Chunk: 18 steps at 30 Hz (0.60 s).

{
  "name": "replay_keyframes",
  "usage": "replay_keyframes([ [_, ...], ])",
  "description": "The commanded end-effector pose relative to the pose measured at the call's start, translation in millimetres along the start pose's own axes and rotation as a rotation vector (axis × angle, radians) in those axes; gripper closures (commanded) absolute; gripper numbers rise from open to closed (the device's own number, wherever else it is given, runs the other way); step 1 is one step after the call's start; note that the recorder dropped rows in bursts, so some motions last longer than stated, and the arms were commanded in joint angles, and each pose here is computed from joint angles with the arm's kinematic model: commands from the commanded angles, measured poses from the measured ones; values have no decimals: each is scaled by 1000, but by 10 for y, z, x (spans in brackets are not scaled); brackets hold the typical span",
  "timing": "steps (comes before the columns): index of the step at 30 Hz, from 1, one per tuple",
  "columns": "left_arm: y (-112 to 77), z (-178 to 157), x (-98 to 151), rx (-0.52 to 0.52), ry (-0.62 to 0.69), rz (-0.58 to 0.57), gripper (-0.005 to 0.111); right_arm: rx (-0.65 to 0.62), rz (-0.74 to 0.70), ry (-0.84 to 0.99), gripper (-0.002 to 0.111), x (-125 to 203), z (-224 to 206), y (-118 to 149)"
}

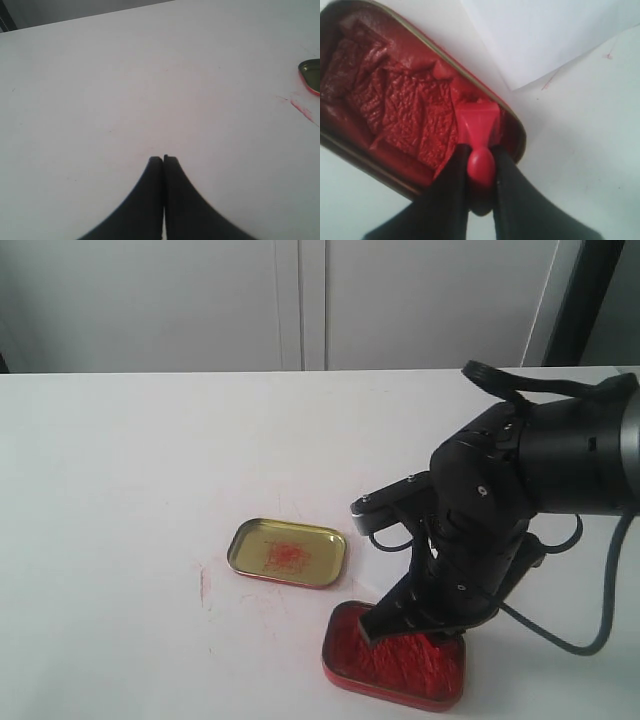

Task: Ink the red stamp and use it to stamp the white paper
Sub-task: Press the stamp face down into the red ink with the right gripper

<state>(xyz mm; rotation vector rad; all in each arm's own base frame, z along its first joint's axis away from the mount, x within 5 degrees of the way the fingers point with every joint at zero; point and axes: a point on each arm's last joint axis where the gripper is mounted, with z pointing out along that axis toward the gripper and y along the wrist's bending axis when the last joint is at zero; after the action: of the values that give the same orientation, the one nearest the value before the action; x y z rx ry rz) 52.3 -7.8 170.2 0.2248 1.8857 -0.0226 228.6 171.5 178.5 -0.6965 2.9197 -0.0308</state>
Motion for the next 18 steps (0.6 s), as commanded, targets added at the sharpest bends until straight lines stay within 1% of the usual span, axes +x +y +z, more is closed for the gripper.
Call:
replay_keyframes([
  [1, 0, 2, 5, -2, -4, -1, 107, 4, 8, -2, 108, -14, 53, -27],
  [6, 0, 2, 5, -2, -4, -1, 107, 4, 7, 16, 108, -32, 157, -13],
  [11, 0, 2, 5, -2, -4, -1, 107, 17, 3, 77, 108, -16, 296, -6],
  [18, 0, 2, 5, -2, -4, -1, 107, 23, -2, 130, 108, 130, 465, -17],
])
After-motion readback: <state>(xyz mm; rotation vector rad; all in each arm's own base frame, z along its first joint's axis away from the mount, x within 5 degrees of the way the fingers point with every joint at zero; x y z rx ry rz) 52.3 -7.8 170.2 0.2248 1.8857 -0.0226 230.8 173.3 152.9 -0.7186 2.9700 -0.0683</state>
